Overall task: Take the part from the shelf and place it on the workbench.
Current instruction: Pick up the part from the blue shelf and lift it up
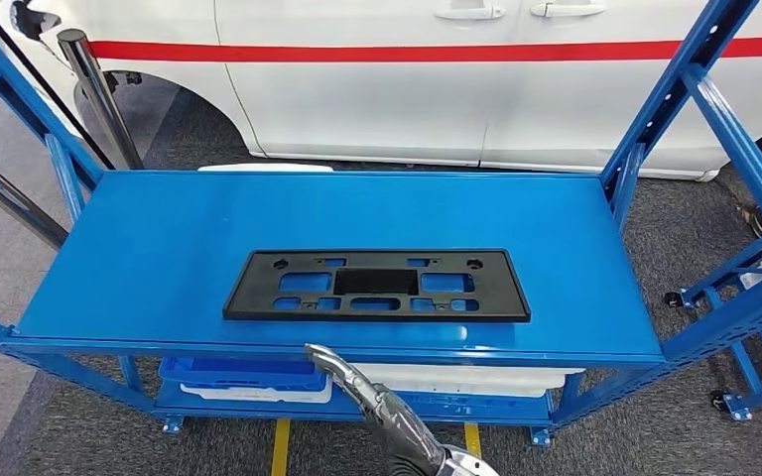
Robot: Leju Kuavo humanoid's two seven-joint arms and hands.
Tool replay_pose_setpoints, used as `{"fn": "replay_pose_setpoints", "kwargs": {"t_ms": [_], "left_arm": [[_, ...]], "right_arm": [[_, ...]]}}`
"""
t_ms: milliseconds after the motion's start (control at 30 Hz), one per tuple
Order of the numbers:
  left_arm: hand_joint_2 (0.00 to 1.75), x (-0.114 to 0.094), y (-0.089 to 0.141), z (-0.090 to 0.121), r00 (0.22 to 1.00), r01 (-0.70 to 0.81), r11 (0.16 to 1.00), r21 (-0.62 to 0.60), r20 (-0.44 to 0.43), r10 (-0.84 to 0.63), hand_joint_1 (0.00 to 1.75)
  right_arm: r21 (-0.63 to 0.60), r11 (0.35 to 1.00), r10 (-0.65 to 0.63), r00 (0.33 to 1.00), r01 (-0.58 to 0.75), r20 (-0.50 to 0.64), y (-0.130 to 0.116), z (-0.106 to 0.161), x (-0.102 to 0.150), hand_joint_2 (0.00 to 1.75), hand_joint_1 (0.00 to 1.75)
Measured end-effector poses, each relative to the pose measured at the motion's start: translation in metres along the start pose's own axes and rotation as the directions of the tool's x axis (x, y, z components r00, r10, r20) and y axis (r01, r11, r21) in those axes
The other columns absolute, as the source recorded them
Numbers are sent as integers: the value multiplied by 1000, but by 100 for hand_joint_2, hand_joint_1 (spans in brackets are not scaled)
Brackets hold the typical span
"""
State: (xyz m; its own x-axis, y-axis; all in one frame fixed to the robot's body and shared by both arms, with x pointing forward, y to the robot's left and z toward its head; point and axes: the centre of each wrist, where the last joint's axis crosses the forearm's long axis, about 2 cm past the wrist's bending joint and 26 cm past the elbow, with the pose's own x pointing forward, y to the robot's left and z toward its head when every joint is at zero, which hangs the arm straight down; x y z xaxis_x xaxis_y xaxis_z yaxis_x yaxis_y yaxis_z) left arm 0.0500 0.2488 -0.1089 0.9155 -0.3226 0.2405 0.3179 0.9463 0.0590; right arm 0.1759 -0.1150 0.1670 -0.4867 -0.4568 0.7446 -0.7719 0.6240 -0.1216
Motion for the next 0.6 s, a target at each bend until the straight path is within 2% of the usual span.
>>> {"fn": "replay_pose_setpoints", "kwargs": {"t_ms": [200,433,600], "left_arm": [[0,-2,2,0,1000,-9,1000,3,-4,9,0],[0,-3,3,0,1000,-28,1000,2,-3,28,0],[0,-3,3,0,1000,-31,1000,-1,-3,31,0]], "right_arm": [[-3,1000,7,1000,-7,-23,0,0,0,175,0],[-58,984,159,974,-171,-163,-6,3,-7,175,0],[-57,980,176,963,-191,-202,-8,7,-12,175,0]]}}
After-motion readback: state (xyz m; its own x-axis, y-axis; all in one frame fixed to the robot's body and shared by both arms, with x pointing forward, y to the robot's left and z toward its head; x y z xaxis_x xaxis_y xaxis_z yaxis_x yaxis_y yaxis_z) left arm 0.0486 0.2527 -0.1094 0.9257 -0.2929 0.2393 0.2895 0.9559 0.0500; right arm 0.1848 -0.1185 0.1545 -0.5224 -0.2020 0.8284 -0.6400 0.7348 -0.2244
